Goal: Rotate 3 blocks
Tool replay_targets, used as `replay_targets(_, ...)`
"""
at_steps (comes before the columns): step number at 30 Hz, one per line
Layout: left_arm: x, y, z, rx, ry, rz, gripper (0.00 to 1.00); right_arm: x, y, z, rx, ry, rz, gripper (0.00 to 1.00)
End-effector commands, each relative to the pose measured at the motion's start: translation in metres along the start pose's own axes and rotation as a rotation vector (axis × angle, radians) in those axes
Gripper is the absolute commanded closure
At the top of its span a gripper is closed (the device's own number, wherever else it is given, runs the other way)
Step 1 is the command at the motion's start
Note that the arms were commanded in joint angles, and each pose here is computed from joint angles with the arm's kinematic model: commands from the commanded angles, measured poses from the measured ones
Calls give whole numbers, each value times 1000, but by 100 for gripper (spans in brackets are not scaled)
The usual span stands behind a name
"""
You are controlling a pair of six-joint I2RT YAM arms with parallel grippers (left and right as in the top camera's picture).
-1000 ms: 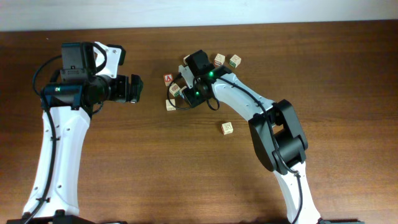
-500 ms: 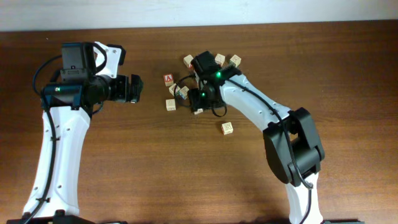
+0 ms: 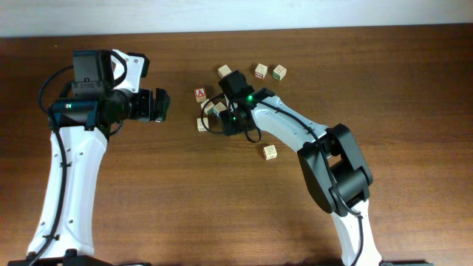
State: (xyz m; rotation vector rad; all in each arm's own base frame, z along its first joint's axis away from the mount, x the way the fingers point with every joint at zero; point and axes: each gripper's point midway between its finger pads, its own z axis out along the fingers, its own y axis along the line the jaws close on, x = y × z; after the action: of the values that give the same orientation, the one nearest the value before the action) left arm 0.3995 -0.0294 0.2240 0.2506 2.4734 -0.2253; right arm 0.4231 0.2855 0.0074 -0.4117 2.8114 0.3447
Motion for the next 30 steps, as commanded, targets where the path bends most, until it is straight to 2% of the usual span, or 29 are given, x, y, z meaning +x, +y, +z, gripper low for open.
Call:
replay_targets(1,-7,-4,-3,17,-19,-3,1,-2,1,-5,12,2,-1,73)
replay_targets(5,-7,-4,-3,17,-19,-3,1,-5,7,-47,17,22,47,74)
replay_targets(7,-7,-4,-3,17,-19,-3,1,25,-1,-62,63,142,135,74)
replay_targets(11,-7,-4,-3,17,-19,-3,1,58,-8,-54,109,244,208,74)
replay_targets(16,-7,-4,-3,17,-19,-3,1,83,-20,-30,150,264,260,73)
replay_targets(17,-7,-4,-3,17,-19,-3,1,81,-20,-29,147,258,260,72)
replay_targets(19,-7,-4,-3,17,-19,-3,1,80,-20,-29,144,256,259,61)
replay_targets(25,-7,-4,-3,17,-19,-3,1,45,-6,-59,114,200,192,35)
replay_targets(28,-7,-4,-3,17,-19,-3,1,-6,20,-76,21,41,112,25)
replay_targets(30,-7,-4,-3,17,-19,-3,1,-36,37,-69,-33,-83,81,24)
